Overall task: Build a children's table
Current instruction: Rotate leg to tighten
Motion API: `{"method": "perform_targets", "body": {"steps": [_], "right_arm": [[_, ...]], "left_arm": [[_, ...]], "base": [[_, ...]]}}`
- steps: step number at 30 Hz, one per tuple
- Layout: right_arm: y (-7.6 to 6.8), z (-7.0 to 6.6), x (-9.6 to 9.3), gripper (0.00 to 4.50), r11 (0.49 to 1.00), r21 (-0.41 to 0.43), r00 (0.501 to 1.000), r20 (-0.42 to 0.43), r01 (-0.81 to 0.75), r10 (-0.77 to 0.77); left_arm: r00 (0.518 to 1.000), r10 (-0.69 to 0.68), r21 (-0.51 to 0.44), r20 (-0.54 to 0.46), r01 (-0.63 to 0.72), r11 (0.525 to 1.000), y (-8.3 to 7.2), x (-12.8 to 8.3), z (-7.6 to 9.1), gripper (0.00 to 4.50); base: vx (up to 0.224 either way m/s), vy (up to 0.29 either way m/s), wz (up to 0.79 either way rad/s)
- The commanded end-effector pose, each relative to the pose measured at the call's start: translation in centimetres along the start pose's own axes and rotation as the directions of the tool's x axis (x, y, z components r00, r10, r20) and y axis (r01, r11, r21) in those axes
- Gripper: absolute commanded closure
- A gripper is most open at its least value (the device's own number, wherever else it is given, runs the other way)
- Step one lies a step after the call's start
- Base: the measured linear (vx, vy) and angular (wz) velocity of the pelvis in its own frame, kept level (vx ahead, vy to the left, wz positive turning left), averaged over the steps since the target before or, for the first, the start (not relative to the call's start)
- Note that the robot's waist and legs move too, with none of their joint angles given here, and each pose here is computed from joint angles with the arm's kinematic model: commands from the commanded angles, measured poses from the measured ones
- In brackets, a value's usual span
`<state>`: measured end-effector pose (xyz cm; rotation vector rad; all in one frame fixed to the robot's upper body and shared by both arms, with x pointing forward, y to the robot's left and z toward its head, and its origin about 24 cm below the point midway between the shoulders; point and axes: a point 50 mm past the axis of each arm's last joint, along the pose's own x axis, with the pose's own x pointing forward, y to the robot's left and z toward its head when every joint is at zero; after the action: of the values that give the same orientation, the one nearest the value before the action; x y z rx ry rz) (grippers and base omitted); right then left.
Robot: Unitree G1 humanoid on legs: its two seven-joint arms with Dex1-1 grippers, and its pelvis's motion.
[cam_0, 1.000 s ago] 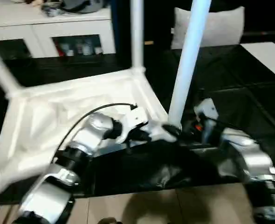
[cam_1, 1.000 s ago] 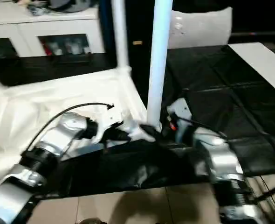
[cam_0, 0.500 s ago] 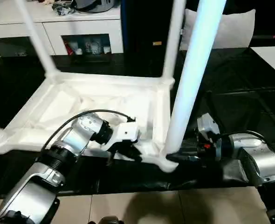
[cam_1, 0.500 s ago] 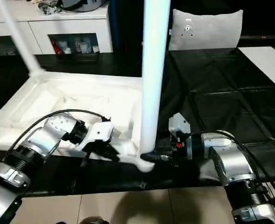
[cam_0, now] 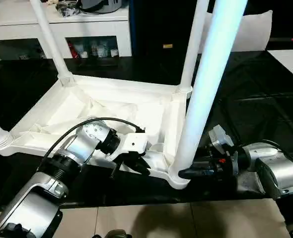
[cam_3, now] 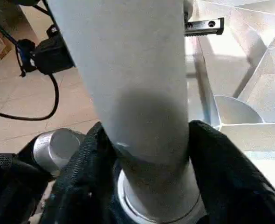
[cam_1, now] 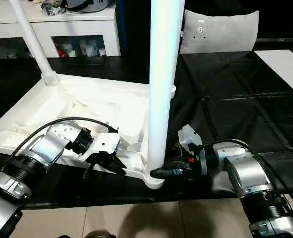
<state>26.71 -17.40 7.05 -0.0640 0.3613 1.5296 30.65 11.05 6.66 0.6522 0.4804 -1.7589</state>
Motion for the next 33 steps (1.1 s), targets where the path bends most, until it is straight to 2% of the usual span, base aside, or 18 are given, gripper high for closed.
{"method": "perform_targets", "body": {"steps": [1, 5, 7, 8, 9, 11, 14, 15, 17, 18, 22, 23, 24, 25, 27, 29, 30, 33], "right_arm": [[0.7, 0.2, 0.6, 2.33, 0.998, 0.009, 0.998, 0.025, -0.064, 0.064], [0.7, 0.4, 1.5, 2.49, 0.998, 0.063, 0.997, 0.078, -0.003, -0.002], [-0.1, 0.4, 2.4, 2.51, 0.991, 0.074, 0.988, 0.091, 0.115, -0.122], [-0.2, 0.4, 2.4, 2.51, 0.99, 0.075, 0.987, 0.091, 0.122, -0.129], [-1.1, 0.5, 3.2, 2.51, 0.968, 0.093, 0.965, 0.104, 0.231, -0.24], [-2.1, 0.7, 4.0, 2.52, 0.933, 0.108, 0.929, 0.109, 0.343, -0.354], [-2.9, 0.7, 4.7, 2.54, 0.891, 0.13, 0.888, 0.103, 0.436, -0.449], [-3.6, 0.8, 5.3, 2.55, 0.838, 0.164, 0.837, 0.093, 0.521, -0.539], [-4.2, 0.9, 5.7, 2.56, 0.778, 0.191, 0.78, 0.083, 0.598, -0.62], [-4.7, 0.9, 6.0, 2.56, 0.718, 0.21, 0.721, 0.076, 0.664, -0.689], [-5.7, 0.6, 6.9, 2.56, 0.558, 0.293, 0.569, 0.054, 0.776, -0.82], [-5.8, 0.6, 6.9, 2.56, 0.534, 0.303, 0.546, 0.053, 0.789, -0.836], [-6.0, 0.6, 6.9, 2.23, 0.499, 0.312, 0.509, 0.057, 0.808, -0.859], [-6.1, 0.6, 6.9, 2.23, 0.49, 0.314, 0.498, 0.058, 0.814, -0.865], [-6.3, 0.8, 6.6, 2.02, 0.431, 0.326, 0.432, 0.072, 0.841, -0.899], [-6.4, 0.9, 6.3, 1.86, 0.409, 0.335, 0.407, 0.079, 0.849, -0.91], [-6.4, 0.9, 6.2, 1.64, 0.403, 0.341, 0.399, 0.084, 0.849, -0.913], [-6.1, 0.8, 5.6, 1.42, 0.422, 0.333, 0.409, 0.112, 0.843, -0.906]], "left_arm": [[1.0, -0.013, 0.035, 0.018, 0.012, 0.999, 0.3, 0.0, 1.1, 4.5], [0.995, 0.058, -0.036, 0.079, -0.056, 0.998, 0.9, 0.4, 1.8, 4.5], [0.986, 0.128, -0.082, 0.103, -0.119, 0.989, 1.6, 0.7, 2.4, 4.5], [0.986, 0.132, -0.086, 0.104, -0.123, 0.989, 1.7, 0.8, 2.4, 4.5], [0.973, 0.191, -0.121, 0.127, -0.176, 0.977, 2.3, 1.2, 3.0, 4.5], [0.956, 0.258, -0.171, 0.141, -0.234, 0.957, 3.0, 1.7, 3.6, 4.5], [0.935, 0.326, -0.214, 0.142, -0.292, 0.932, 3.7, 2.2, 4.1, 4.5], [0.91, 0.392, -0.256, 0.134, -0.35, 0.901, 4.3, 2.6, 4.6, 4.5], [0.888, 0.443, -0.282, 0.121, -0.397, 0.874, 4.8, 2.9, 5.0, 4.5], [0.859, 0.498, -0.305, 0.12, -0.445, 0.842, 5.4, 3.1, 5.4, 4.5], [0.783, 0.61, -0.334, 0.121, -0.547, 0.768, 6.5, 3.8, 6.8, 4.5], [0.776, 0.619, -0.332, 0.124, -0.555, 0.763, 6.6, 3.9, 7.0, 4.5], [0.769, 0.627, -0.326, 0.129, -0.564, 0.759, 6.7, 4.1, 7.2, 4.5], [0.767, 0.628, -0.324, 0.131, -0.566, 0.758, 6.7, 4.2, 7.3, 4.5], [0.767, 0.631, -0.277, 0.117, -0.585, 0.762, 6.7, 4.0, 7.1, 4.5], [0.768, 0.631, -0.264, 0.109, -0.59, 0.763, 6.6, 3.8, 6.9, 4.5], [0.77, 0.629, -0.254, 0.106, -0.591, 0.766, 6.6, 3.7, 6.7, 4.5], [0.785, 0.611, -0.213, 0.106, -0.582, 0.785, 6.3, 3.1, 5.9, 4.5]], "base": [[0.0, 0.0, 0.0], [0.0, 0.0, 0.0], [0.0, 0.0, 0.0], [0.0, 0.0, 0.0], [0.0, 0.0, 0.0], [0.0, 0.0, 0.0], [0.0, 0.0, 0.0], [0.0, 0.0, 0.0], [0.0, 0.0, 0.0], [0.0, 0.0, 0.0], [0.0, 0.0, 0.0], [0.0, 0.0, 0.0], [0.0, 0.0, 0.0], [0.0, 0.0, 0.0], [0.0, 0.0, 0.0], [0.0, 0.0, 0.0], [0.0, 0.0, 0.0], [0.0, 0.0, 0.0]]}}
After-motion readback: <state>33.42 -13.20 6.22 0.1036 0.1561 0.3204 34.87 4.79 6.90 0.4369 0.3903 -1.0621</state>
